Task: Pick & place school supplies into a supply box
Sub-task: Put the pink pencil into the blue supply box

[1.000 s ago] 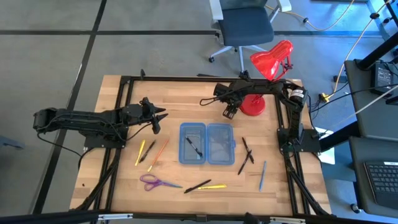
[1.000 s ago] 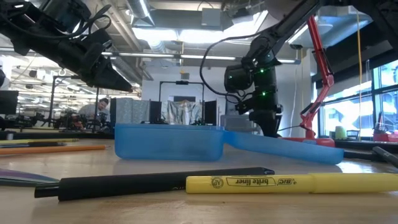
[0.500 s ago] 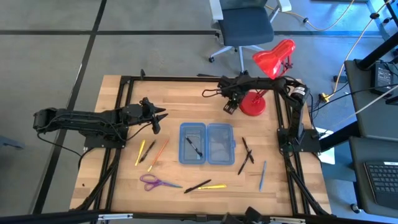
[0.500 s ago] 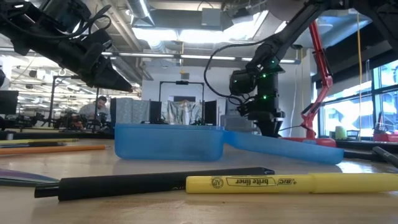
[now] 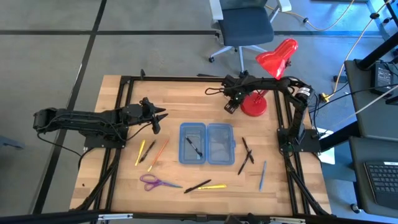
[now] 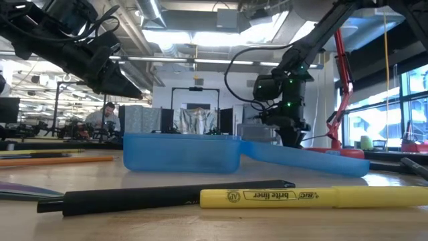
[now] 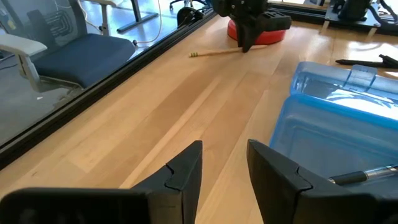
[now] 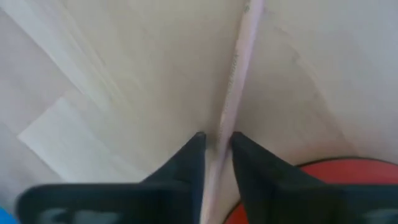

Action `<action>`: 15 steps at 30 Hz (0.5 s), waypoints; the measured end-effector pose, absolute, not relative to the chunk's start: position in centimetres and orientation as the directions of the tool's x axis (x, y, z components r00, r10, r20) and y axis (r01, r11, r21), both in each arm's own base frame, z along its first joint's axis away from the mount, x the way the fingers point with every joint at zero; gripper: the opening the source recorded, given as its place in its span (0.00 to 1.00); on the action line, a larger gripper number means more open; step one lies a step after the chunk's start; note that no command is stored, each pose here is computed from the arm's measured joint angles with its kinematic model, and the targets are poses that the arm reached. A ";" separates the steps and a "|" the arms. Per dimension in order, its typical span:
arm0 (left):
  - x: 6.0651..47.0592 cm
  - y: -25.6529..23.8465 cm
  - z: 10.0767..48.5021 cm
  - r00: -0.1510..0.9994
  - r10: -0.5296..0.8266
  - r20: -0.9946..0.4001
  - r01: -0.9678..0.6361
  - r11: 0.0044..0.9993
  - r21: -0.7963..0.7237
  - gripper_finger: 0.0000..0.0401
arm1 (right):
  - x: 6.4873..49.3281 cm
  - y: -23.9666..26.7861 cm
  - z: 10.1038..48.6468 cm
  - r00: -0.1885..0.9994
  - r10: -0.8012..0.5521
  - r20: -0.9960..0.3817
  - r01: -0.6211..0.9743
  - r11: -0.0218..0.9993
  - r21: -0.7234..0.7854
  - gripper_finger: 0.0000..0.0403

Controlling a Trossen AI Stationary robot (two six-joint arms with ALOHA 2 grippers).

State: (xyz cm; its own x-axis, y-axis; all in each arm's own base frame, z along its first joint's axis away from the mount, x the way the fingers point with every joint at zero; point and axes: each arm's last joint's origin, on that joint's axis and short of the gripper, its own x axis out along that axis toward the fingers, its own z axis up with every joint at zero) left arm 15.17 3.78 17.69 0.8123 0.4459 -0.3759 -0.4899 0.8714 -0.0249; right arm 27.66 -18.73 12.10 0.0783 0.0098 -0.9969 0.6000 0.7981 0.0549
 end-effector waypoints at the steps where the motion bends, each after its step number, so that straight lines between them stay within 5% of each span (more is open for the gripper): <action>1: 15.2 3.8 17.7 0.812 0.446 -0.376 -0.490 0.871 -0.025 0.30 | 27.7 -18.7 12.1 0.081 0.014 -0.997 0.600 0.798 0.060 0.14; 6: 15.2 3.8 17.7 0.812 0.446 -0.376 -0.490 0.871 -0.025 0.29 | 27.6 -18.7 12.1 0.065 -0.006 -0.998 0.600 0.799 0.035 0.04; 15: 15.2 3.8 17.7 0.812 0.446 -0.376 -0.490 0.871 -0.024 0.30 | 27.8 -18.0 13.1 0.074 -0.052 -0.996 0.582 0.813 0.001 0.04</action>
State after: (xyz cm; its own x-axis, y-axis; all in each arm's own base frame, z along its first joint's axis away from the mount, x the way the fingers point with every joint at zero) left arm 15.16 3.78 17.69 0.8123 0.4460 -0.3759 -0.4898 0.8715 -0.0245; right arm 27.83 -18.01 13.12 0.0744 -0.0518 -0.9959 0.5818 0.8133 0.0012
